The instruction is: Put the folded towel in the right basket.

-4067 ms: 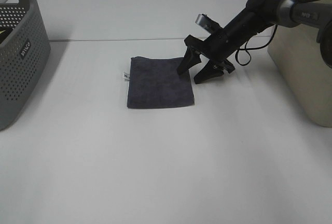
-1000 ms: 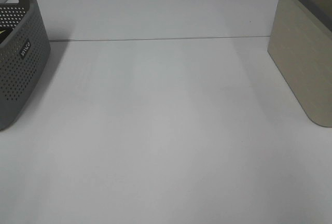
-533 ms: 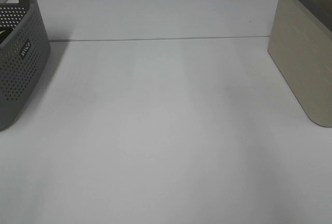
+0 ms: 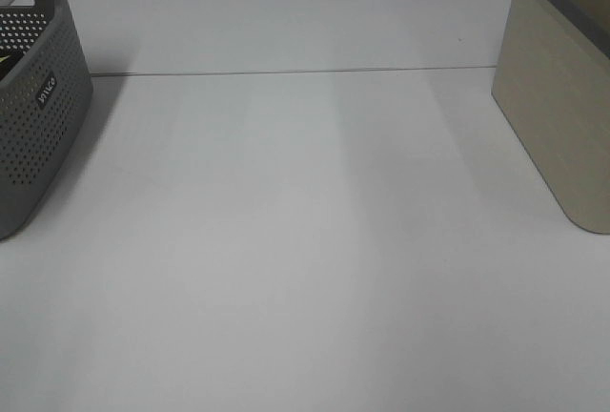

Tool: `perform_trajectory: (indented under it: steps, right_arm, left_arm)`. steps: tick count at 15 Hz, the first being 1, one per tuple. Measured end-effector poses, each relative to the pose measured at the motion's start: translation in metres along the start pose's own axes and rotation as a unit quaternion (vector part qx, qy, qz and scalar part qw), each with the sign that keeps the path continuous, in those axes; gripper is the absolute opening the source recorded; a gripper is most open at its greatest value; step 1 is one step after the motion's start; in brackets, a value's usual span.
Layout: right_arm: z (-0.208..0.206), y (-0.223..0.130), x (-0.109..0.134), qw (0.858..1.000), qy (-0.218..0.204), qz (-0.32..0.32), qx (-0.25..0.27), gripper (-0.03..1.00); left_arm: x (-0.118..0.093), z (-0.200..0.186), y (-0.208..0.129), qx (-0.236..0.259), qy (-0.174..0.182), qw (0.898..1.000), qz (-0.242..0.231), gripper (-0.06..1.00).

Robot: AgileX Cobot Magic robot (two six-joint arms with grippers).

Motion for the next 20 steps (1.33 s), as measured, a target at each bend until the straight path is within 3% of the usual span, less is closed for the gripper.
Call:
perform_trajectory:
  steps: [4,9,13,15,20]
  right_arm:
    - [-0.026,-0.088,-0.020,0.998,-0.037,-0.007,0.045,0.54]
    - [-0.048,-0.193,-0.037,0.997,-0.040,-0.005,0.058,0.54]
    - [-0.069,-0.280,-0.052,0.999,-0.034,-0.002,-0.014,0.54]
    - [-0.068,-0.305,-0.059,0.998,-0.038,-0.007,-0.044,0.54]
    - [-0.074,-0.322,-0.063,0.984,-0.021,-0.016,-0.177,0.54]
  left_arm:
    - [0.000,0.000,0.000,0.000,0.000,1.000,0.000,0.98]
    - [0.000,0.000,0.000,0.000,0.000,1.000,0.000,0.98]
    - [0.000,0.000,0.000,0.000,0.000,1.000,0.000,0.98]
    - [0.000,0.000,0.000,0.000,0.000,1.000,0.000,0.98]
    - [0.000,0.000,0.000,0.000,0.000,1.000,0.000,0.98]
Point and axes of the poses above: a point on each arm's last joint axis where the gripper is mounted, z pointing out along that axis toward the gripper, x along the wrist's bending axis when the last joint is at zero, y = z × x, the point moved 3 cm from there along z, pointing out along that axis toward the gripper, and after that the axes turned 10 degrees about z, right-handed, at the moved point
